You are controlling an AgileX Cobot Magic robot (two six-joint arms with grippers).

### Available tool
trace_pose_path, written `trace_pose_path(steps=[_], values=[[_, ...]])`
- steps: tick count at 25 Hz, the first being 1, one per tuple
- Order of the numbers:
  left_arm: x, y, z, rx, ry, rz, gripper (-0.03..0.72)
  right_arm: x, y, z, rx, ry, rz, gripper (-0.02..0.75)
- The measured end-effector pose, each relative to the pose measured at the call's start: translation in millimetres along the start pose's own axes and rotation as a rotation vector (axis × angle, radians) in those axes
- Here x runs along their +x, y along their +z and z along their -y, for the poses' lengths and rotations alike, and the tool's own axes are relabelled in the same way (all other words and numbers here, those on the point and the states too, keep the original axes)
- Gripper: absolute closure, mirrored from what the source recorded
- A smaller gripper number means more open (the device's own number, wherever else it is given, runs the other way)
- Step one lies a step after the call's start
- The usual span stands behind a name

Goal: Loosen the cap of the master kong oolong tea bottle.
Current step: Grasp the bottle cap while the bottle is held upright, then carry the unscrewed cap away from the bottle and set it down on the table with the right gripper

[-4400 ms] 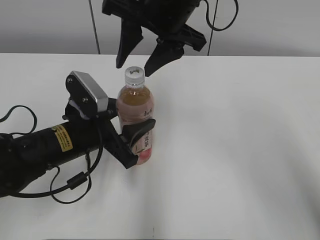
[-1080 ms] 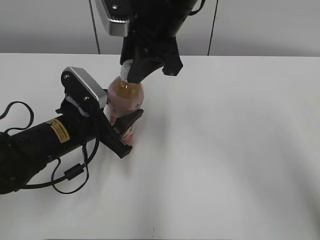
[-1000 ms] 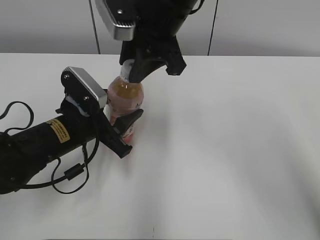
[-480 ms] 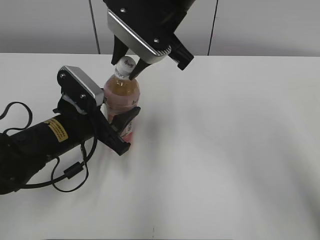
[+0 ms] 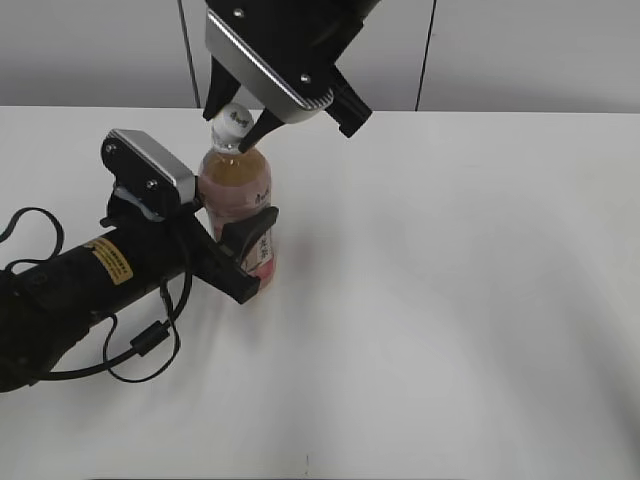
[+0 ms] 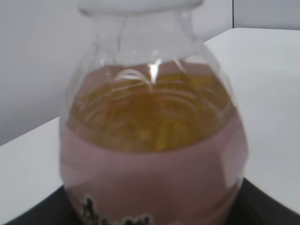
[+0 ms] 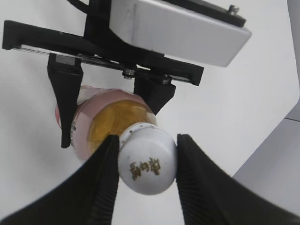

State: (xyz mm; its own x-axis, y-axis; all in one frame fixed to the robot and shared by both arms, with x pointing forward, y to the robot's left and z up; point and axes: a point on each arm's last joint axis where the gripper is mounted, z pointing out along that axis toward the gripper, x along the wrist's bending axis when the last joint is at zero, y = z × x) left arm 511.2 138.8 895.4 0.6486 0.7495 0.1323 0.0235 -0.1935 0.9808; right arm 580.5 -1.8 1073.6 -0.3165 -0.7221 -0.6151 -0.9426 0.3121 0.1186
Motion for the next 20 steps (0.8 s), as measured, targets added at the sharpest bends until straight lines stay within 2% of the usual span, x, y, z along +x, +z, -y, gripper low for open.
trace_pose_path(steps=[4,9,12,17,20], values=[[0.1,0,-1,-0.009,-0.018,-0.001,0.286,-2,-4,-1,0.014,0.023,0.009,0.455],[-5.8,0,1,0.008,-0.009,0.050,0.286,-14,-35,-6,0.093,0.136,0.096,0.459],[-8.2,0,1,0.007,-0.007,0.066,0.286,-12,-46,-8,0.099,0.201,0.078,0.459],[-8.1,0,1,0.011,-0.084,0.064,0.286,-3,-54,3,0.187,0.411,0.036,0.459],[-8.2,0,1,0.015,-0.135,0.065,0.286,9,-64,21,0.248,0.641,0.024,0.459]])
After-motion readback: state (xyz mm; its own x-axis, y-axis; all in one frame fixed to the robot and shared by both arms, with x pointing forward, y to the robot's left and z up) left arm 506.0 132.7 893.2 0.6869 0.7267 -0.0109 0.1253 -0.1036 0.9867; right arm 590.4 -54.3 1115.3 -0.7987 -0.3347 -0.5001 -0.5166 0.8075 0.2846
